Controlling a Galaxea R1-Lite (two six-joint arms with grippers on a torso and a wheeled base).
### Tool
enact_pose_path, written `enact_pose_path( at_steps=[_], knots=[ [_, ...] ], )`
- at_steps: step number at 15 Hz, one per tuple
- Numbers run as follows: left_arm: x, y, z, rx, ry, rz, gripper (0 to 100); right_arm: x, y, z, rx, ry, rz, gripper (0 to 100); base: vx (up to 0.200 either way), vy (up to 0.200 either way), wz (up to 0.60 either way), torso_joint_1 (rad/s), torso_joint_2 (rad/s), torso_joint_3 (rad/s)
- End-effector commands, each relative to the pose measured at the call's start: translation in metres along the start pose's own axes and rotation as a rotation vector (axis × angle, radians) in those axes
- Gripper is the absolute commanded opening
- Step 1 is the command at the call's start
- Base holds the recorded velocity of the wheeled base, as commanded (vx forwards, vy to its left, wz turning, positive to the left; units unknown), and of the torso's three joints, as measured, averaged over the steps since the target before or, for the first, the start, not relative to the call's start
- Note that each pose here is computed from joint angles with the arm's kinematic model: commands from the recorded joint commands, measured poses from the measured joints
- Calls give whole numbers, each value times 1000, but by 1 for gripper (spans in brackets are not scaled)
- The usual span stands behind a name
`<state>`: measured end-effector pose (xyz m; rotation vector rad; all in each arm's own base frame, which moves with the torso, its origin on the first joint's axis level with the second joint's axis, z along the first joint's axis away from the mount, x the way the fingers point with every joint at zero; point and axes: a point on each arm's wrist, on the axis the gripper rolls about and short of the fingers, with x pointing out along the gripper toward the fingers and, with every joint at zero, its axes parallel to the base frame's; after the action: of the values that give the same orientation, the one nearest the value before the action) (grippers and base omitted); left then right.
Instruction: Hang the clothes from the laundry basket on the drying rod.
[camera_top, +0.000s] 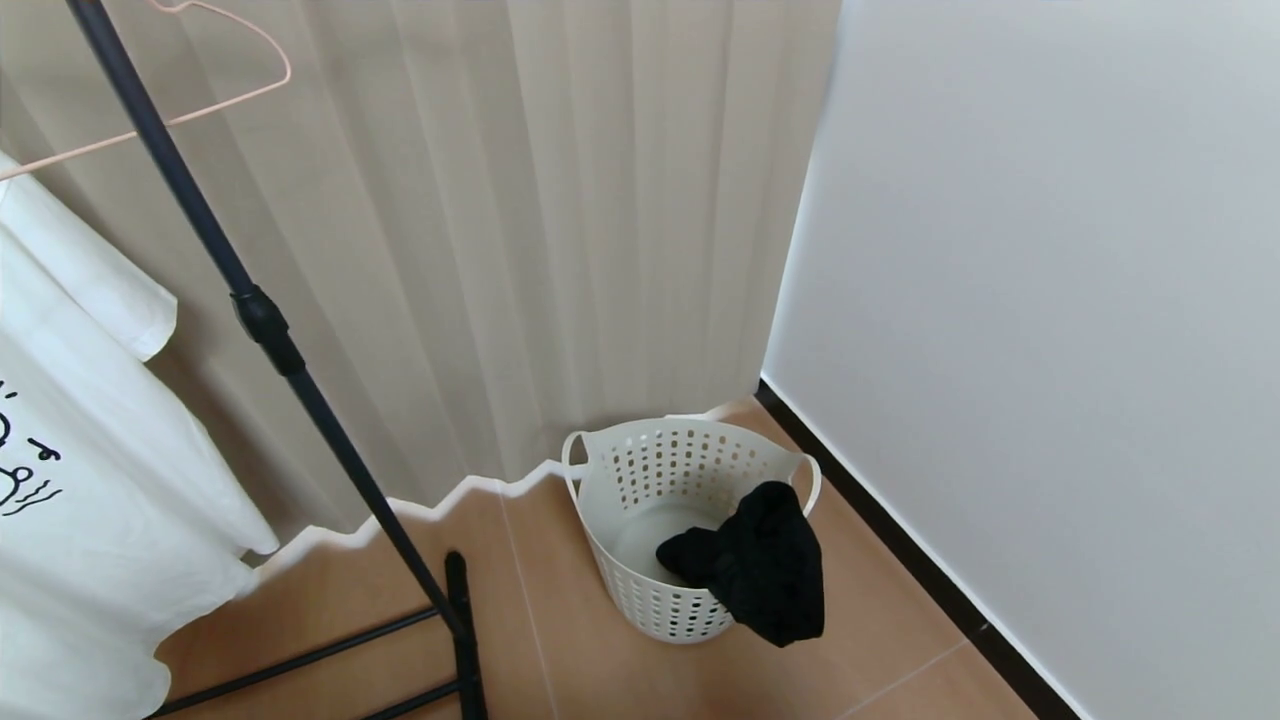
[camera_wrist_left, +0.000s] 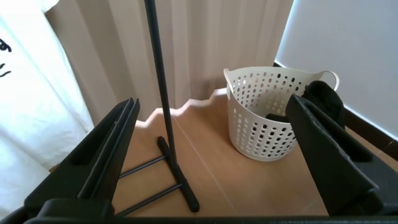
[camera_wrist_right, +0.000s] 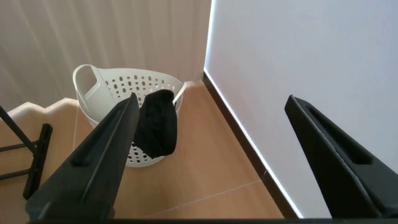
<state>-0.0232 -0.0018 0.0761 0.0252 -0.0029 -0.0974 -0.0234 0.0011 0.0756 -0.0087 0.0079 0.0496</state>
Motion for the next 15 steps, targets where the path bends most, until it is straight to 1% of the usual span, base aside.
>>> enact_pose_path(
  at_steps=[1,15],
  knots=[
    [0,0,0,-2,2,1,100,0,0,0,0,1,1,100,0,0,0,2,7,-207],
    [0,0,0,1,2,-2,100,0,0,0,-3,1,1,100,0,0,0,4,2,-199]
  ],
)
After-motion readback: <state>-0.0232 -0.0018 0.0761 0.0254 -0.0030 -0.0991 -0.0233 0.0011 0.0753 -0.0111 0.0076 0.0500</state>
